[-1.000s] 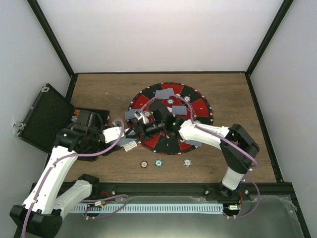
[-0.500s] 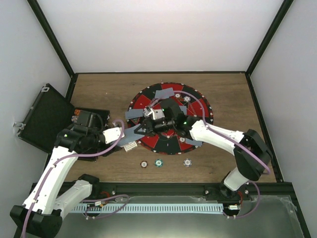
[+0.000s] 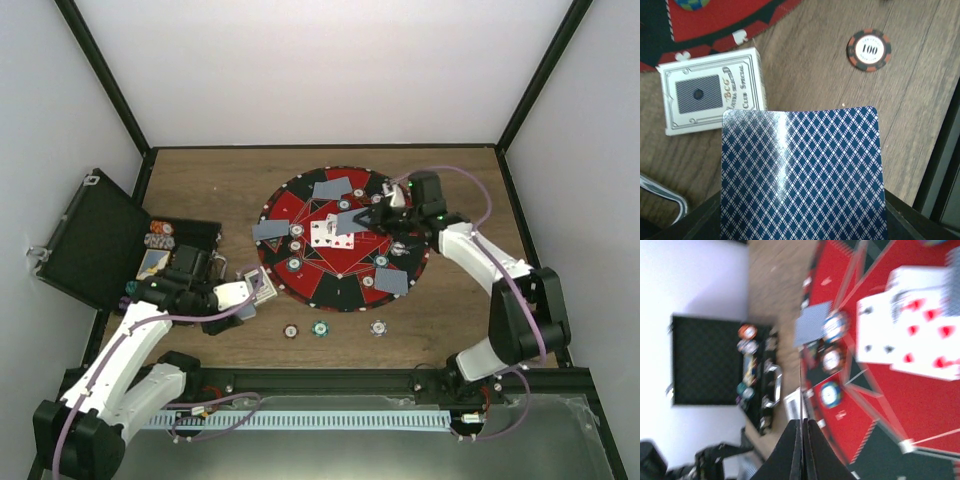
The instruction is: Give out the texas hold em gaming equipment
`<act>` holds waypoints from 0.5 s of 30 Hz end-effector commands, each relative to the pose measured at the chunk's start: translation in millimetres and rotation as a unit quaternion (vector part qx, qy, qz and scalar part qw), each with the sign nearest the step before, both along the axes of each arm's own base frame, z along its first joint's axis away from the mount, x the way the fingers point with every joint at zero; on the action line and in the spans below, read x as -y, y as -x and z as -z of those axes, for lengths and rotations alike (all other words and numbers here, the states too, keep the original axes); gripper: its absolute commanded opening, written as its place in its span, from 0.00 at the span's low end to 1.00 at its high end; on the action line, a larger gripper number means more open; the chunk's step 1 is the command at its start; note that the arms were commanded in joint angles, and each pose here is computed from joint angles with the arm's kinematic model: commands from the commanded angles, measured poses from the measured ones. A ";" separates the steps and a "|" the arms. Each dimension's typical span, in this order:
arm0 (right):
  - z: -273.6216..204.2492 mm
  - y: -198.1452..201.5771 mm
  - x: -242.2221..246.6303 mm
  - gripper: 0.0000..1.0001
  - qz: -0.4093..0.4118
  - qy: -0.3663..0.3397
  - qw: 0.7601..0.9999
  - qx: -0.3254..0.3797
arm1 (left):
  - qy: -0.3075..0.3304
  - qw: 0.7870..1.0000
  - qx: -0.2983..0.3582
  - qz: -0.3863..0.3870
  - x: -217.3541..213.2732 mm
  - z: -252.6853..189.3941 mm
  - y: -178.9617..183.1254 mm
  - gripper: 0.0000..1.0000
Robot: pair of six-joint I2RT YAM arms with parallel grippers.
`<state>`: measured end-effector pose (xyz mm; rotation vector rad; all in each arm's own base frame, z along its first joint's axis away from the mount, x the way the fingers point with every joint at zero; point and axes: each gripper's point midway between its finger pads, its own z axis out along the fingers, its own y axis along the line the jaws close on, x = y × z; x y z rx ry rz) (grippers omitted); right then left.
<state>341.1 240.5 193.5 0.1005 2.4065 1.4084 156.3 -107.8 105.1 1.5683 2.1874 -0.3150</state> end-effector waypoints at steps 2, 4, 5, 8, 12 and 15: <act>39.8 -41.1 55.9 0.01 0.042 0.091 0.995 0.001 | -0.011 1.000 0.018 0.013 -0.7 18.4 -9.3 0.05; 50.1 -56.7 65.8 0.01 0.051 0.110 0.993 -0.002 | -0.016 1.000 0.018 0.020 -1.5 24.7 -9.5 0.05; 56.4 -63.4 69.4 0.01 0.054 0.124 0.991 -0.005 | -0.019 0.999 0.021 0.022 -2.1 27.4 -10.5 0.05; 77.2 -77.3 71.2 0.01 0.052 0.142 0.988 -0.022 | -0.036 0.999 0.027 0.031 -6.3 38.3 -12.6 0.05; 95.2 -87.9 66.8 0.01 0.044 0.137 0.989 -0.036 | -0.055 0.997 0.024 0.049 -10.7 55.4 -10.9 0.07; 107.1 -93.7 66.0 0.01 0.045 0.138 0.988 -0.044 | -0.064 0.996 0.025 0.060 -12.1 65.2 -12.2 0.08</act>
